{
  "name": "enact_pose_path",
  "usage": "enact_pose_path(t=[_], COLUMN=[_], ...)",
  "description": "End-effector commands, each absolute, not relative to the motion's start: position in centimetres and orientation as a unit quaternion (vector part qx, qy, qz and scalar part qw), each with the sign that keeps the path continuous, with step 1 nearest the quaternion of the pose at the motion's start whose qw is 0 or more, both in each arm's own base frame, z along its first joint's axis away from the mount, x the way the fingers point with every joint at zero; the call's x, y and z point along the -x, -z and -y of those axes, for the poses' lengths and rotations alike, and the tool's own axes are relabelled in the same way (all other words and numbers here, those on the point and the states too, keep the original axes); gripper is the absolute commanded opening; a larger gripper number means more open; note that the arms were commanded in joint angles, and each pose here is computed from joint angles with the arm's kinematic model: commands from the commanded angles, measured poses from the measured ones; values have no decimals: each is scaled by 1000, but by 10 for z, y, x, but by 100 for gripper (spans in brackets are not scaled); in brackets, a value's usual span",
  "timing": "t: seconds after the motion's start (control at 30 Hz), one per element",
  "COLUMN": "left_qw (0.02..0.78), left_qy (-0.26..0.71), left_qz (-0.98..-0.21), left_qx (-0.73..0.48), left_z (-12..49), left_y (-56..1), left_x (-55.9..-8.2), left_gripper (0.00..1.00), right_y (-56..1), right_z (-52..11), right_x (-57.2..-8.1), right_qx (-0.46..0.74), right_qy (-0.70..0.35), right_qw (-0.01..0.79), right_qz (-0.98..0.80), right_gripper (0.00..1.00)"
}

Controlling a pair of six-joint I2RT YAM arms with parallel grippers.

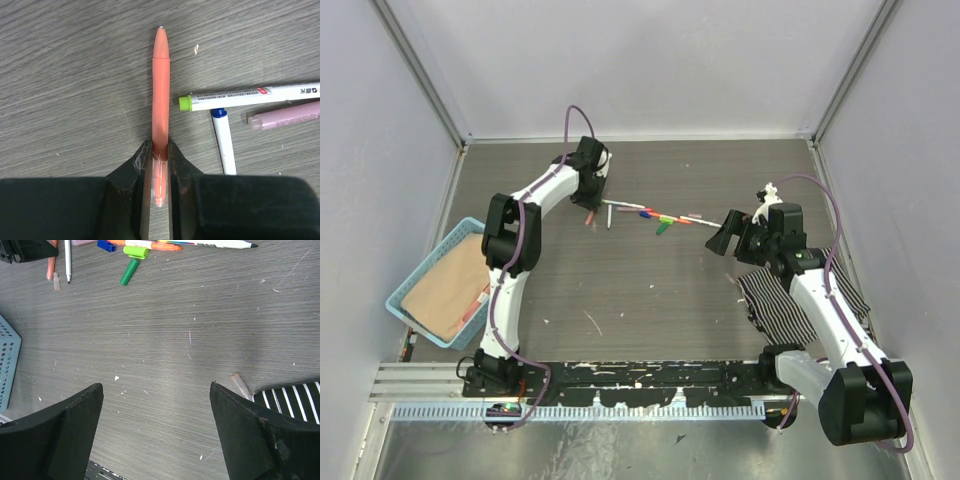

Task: Insert the pens into the pen caps
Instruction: Pick up the pen from the center of the board.

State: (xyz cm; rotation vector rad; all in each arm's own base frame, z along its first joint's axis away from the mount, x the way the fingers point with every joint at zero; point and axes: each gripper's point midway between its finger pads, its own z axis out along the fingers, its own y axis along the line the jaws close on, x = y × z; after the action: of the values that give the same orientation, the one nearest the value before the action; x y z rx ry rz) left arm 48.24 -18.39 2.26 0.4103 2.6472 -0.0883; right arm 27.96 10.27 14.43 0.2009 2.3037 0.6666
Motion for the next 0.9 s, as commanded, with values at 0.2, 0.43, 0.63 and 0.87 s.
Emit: enact_pose_path(t=[0.2, 0.43, 0.63, 0.87], left_qw=[236, 288, 326, 361], left_qy=[11, 20, 48, 133], left_qz=[-963, -951, -939, -916], left_qx=[-134, -112, -104, -110], left_z=[168, 165, 174, 210], left_y=[-24, -63, -108, -158], left_x=[-484, -484, -467, -421], left_gripper=[8, 2, 0, 0], right_y=[-174, -202, -219, -259], right_z=[-102, -90, -78, -64], right_x=[-283, -285, -286, -285], right_qx=[-69, -75, -125, -150], right_qy=[-264, -237, -228, -229], right_qw=[394, 434, 479, 576], right_qz=[-878, -866, -838, -770], right_gripper=[92, 93, 93, 98])
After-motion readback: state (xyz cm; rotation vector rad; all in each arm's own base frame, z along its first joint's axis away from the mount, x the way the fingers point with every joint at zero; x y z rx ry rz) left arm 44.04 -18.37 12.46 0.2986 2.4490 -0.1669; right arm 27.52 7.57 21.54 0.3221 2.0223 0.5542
